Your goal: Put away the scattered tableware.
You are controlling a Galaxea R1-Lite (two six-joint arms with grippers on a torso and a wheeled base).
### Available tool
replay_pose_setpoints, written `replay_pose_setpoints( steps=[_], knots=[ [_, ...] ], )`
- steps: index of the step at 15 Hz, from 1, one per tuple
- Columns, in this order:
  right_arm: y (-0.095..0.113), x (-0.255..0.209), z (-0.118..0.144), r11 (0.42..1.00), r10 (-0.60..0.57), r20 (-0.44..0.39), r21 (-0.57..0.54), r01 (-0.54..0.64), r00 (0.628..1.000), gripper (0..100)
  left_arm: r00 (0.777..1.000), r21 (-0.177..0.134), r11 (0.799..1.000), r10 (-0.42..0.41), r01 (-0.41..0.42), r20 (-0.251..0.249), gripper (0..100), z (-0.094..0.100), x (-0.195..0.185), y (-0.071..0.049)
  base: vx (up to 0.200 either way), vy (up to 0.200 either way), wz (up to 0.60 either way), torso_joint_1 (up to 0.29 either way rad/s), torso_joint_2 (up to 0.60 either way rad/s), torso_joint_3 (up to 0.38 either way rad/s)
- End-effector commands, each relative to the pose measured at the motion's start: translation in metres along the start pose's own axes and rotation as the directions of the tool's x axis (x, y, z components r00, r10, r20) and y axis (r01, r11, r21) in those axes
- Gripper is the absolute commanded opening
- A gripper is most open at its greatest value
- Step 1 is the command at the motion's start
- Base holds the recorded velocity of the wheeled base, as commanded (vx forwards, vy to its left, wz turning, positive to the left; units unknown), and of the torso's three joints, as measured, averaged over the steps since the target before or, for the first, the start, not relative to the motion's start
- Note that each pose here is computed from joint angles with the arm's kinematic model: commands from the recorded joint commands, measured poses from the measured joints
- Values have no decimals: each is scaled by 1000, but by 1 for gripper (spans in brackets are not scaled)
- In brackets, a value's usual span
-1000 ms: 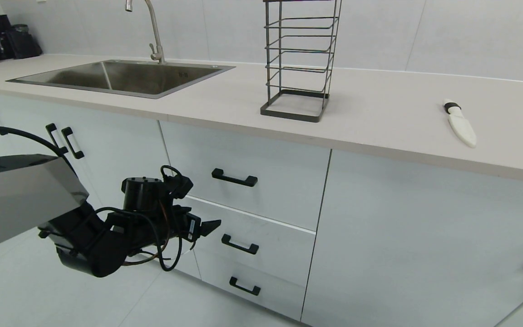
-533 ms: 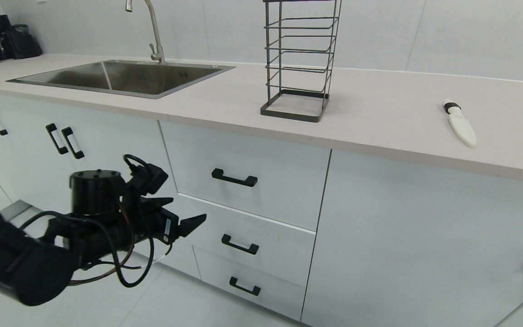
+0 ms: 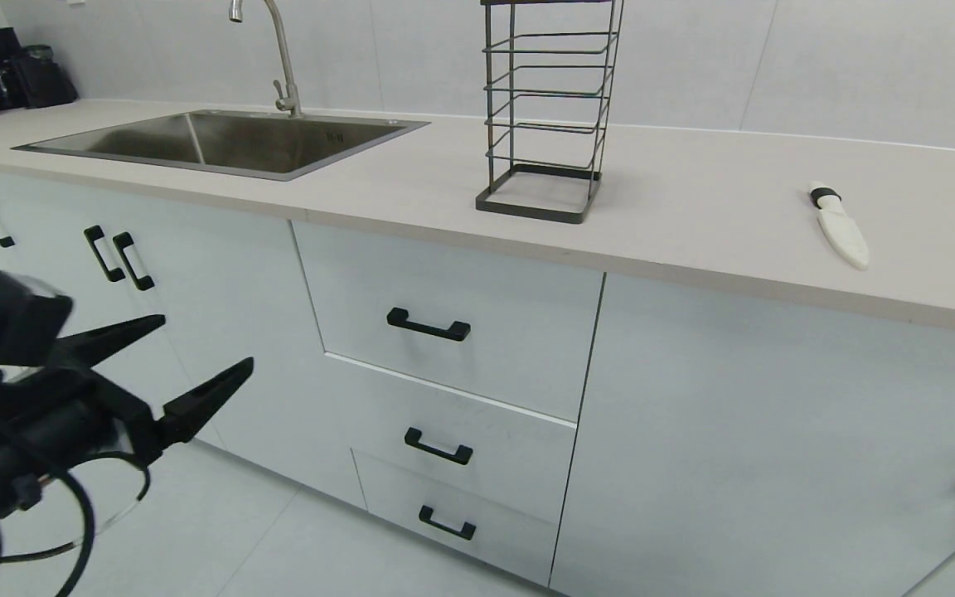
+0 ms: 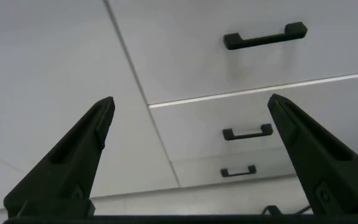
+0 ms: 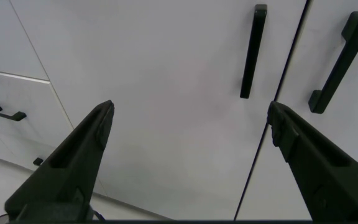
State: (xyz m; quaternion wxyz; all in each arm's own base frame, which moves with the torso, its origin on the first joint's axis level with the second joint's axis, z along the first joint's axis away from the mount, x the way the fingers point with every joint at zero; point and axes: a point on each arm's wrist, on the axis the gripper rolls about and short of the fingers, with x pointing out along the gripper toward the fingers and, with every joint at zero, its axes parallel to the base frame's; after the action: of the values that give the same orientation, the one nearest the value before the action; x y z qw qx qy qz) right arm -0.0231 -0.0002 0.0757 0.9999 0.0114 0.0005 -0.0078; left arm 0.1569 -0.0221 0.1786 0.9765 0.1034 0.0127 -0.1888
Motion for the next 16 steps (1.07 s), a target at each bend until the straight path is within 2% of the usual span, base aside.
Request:
replay_pose_setpoints(
  steps=[1,4,6,8,11,12,15,16],
  knots=[
    [0,0,0,1000,0,-2,0,0,1000,100,968,70,986,136,-154,208,100,8,-76,-11,0,0,0,0,0,0],
    [0,0,0,1000,0,-2,0,0,1000,100,907,107,968,169,-226,386,100,9,-127,-31,0,0,0,0,0,0],
    [0,0,0,1000,0,-2,0,0,1000,100,895,110,967,167,-231,414,100,7,-142,-38,0,0,0,0,0,0],
    [0,0,0,1000,0,-2,0,0,1000,100,881,115,964,166,-240,443,100,-4,-154,-45,0,0,0,0,0,0],
    [0,0,0,1000,0,-2,0,0,1000,100,849,130,957,162,-260,503,100,-16,-168,-54,0,0,0,0,0,0],
    [0,0,0,1000,0,-2,0,0,1000,100,845,129,956,164,-263,508,100,-23,-170,-56,0,0,0,0,0,0],
    [0,0,0,1000,0,-2,0,0,1000,100,871,121,959,175,-256,459,100,-48,-174,-64,0,0,0,0,0,0],
    [0,0,0,1000,0,-2,0,0,1000,100,879,106,960,189,-259,438,100,-56,-176,-66,0,0,0,0,0,0]
  ],
)
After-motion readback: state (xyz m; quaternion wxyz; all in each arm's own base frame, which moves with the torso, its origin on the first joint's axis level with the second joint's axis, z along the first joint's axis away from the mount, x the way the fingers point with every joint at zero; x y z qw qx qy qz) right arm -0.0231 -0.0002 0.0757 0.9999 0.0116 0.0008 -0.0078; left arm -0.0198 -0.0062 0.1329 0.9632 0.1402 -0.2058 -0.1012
